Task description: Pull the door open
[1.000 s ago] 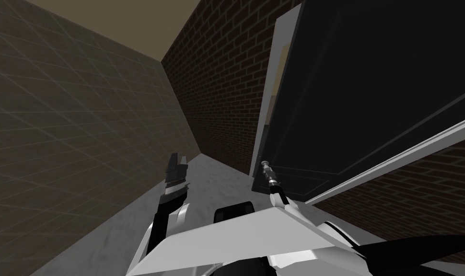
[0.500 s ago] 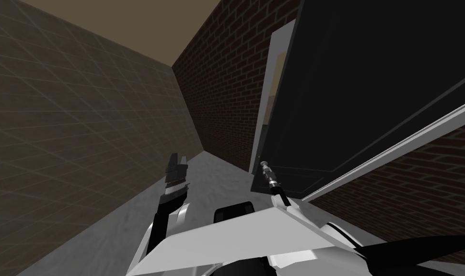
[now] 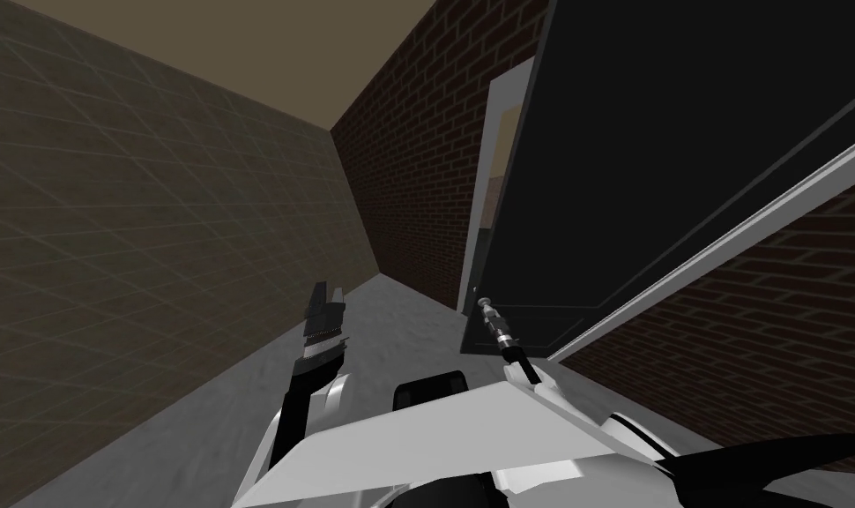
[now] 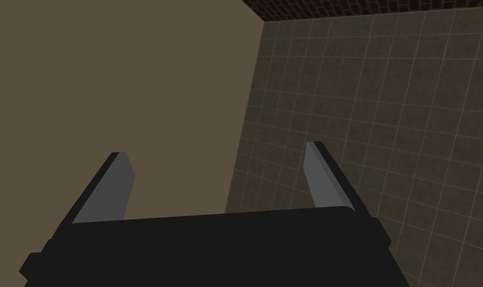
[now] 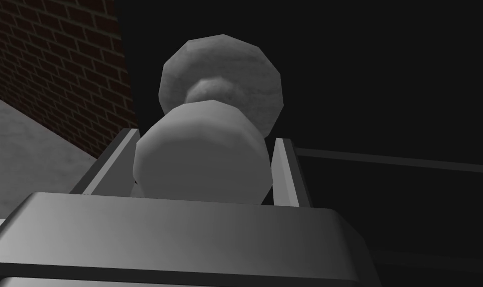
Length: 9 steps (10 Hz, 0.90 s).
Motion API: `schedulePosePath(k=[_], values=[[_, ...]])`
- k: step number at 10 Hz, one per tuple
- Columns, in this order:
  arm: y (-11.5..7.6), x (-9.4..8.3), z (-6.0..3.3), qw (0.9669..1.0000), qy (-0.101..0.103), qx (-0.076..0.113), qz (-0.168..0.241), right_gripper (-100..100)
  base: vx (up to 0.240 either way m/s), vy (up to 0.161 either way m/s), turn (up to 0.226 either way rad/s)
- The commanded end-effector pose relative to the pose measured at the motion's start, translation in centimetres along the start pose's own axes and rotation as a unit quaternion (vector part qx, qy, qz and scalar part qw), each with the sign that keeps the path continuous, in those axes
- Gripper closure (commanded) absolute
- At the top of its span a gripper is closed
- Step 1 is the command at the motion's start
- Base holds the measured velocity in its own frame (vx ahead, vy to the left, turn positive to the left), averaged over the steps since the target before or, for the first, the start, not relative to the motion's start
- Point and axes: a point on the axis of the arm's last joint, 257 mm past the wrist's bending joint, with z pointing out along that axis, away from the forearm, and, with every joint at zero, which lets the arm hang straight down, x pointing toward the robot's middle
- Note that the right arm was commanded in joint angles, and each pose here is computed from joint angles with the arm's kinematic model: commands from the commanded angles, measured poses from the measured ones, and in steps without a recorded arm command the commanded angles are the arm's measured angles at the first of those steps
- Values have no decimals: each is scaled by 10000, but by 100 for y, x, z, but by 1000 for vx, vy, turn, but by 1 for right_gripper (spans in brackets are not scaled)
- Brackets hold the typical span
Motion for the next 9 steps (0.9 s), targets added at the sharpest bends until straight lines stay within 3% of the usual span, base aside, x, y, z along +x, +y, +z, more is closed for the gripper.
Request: schedulePosePath(k=[1,2,3,9], values=[[-37,-7,-47,9999,-3,135,24,100,-260,-47,76],[-23,2,-26,10000,-3,87,9,100,-114,-17,22],[-41,-21,-120,9997,-22,235,11,100,-168,-30,119],[-50,-8,-350,9979,0,642,18,100,-199,-49,98]])
